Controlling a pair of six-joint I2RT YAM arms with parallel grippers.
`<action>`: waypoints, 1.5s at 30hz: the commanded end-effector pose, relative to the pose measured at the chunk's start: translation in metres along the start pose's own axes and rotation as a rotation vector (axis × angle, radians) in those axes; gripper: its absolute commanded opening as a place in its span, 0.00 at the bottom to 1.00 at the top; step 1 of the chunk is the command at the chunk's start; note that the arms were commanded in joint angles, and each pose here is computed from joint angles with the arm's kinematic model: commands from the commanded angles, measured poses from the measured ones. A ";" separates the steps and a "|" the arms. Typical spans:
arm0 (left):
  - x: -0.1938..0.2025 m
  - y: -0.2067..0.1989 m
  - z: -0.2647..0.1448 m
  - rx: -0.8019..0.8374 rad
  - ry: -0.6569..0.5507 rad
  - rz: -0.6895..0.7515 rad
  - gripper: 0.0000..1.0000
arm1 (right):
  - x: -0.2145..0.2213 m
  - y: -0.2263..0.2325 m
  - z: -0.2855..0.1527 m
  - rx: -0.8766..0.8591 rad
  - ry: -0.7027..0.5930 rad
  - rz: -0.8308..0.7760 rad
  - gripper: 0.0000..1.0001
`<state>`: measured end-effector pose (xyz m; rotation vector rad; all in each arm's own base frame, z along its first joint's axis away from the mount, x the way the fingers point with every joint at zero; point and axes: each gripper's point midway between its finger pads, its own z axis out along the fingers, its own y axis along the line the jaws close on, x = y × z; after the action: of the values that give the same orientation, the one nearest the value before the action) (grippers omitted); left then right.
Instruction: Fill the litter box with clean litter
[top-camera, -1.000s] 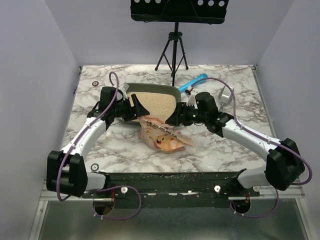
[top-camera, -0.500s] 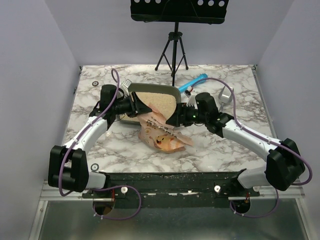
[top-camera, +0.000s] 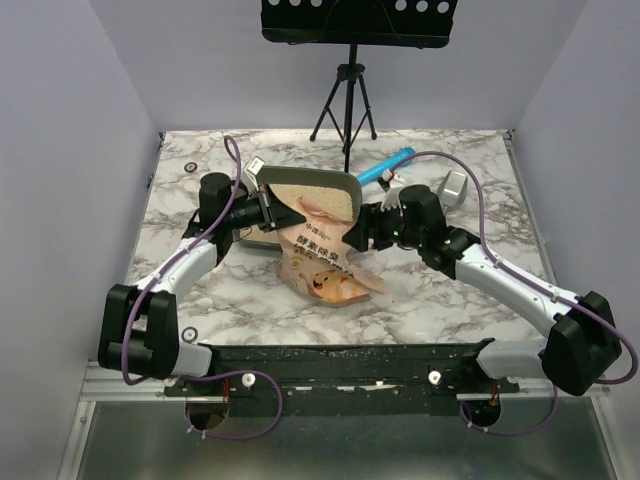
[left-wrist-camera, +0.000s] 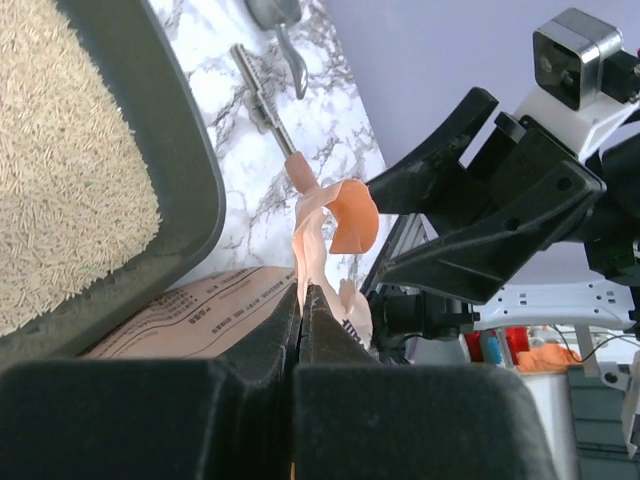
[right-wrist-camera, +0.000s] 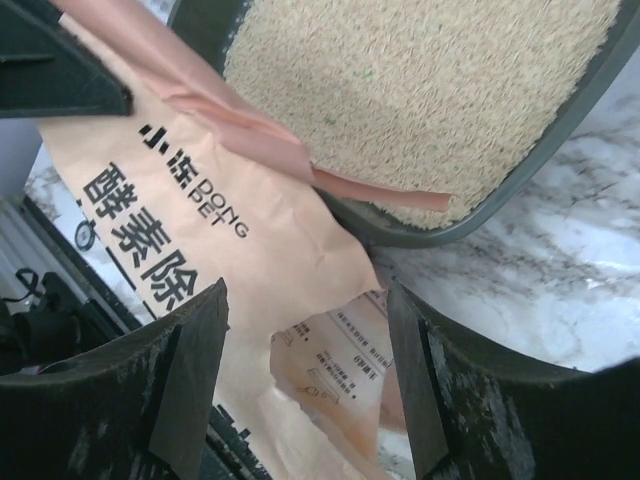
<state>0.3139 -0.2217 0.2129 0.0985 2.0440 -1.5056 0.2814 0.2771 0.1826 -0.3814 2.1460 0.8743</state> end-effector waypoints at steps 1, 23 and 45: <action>-0.009 -0.047 -0.015 0.138 -0.068 0.200 0.00 | -0.029 -0.002 -0.010 0.056 -0.079 -0.131 0.73; 0.006 -0.095 -0.052 0.316 -0.292 0.413 0.00 | -0.010 0.058 0.000 -0.357 -0.023 -0.219 0.77; 0.003 -0.105 -0.066 -0.150 0.007 0.926 0.62 | 0.009 0.055 -0.027 -0.205 0.040 -0.388 0.01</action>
<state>0.2517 -0.2114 0.3302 0.6943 1.6046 -1.0124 0.2365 0.3017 0.2214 -0.8396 1.8954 1.0124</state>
